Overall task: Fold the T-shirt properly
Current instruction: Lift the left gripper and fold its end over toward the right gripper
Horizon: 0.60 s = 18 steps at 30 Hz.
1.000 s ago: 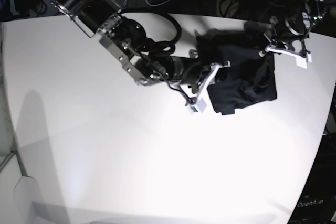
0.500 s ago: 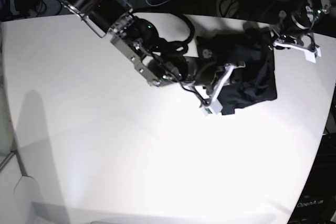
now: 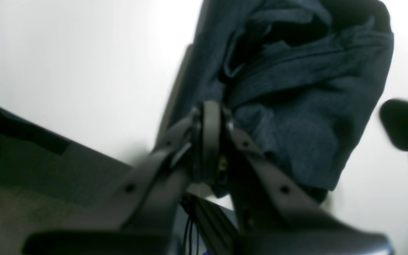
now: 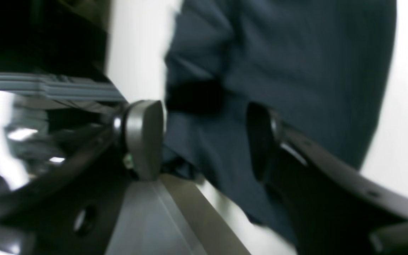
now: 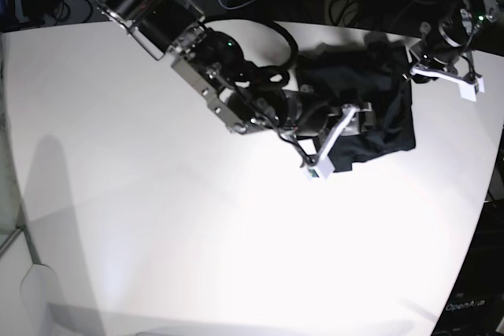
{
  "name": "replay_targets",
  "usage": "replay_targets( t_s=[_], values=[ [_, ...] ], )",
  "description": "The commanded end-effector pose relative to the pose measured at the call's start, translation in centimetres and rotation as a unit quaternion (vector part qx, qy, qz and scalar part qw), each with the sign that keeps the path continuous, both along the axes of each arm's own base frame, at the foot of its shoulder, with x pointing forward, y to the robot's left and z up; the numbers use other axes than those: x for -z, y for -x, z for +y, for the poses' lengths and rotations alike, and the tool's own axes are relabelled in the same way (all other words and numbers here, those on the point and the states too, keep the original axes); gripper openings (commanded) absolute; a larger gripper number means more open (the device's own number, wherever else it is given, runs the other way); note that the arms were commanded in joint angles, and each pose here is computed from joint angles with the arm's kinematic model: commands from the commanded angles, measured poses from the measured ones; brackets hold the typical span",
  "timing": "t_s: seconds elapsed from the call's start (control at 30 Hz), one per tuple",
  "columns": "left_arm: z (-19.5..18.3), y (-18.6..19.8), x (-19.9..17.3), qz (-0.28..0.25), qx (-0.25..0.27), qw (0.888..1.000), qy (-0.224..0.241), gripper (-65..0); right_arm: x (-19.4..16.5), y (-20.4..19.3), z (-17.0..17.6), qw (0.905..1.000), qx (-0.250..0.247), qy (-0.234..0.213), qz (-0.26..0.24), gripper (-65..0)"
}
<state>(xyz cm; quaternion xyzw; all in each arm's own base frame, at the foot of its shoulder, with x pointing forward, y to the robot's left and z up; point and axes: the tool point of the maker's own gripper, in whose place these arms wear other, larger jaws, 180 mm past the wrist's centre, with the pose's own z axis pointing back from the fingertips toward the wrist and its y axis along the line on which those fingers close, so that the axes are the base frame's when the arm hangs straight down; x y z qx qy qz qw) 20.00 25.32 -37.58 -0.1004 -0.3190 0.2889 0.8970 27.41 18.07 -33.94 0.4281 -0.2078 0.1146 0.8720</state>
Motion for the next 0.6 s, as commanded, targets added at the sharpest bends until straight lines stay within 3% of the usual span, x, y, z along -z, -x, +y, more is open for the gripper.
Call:
replay_targets(
  t_s=[0.0,0.07,0.13,0.3,0.57],
  values=[
    [0.3,-0.3,-0.7,-0.011,0.003,1.000,-0.007,-65.0,-1.5,-0.8,0.5,0.9998,0.006,-0.017,-0.009,-27.1],
    [0.3,-0.3,-0.7,-0.011,0.003,1.000,-0.007,-65.0,-1.5,-0.7,0.6,0.9998,0.004,-0.017,-0.011,-28.8],
    [0.3,-0.3,-0.7,-0.011,0.003,1.000,-0.007,-65.0,-1.7,-0.6,0.7,0.9998,0.002,-0.019,-0.011,-34.4],
    [0.2,-0.3,-0.6,-0.011,0.003,1.000,-0.007,-65.0,-1.3,-0.7,1.1,0.9998,0.003,-0.018,0.003,-65.0],
    [-0.2,-0.3,-0.5,-0.011,0.000,1.000,0.001,-65.0,-0.4,-0.5,1.0,0.9998,0.006,-0.011,0.013,-65.0]
  ],
)
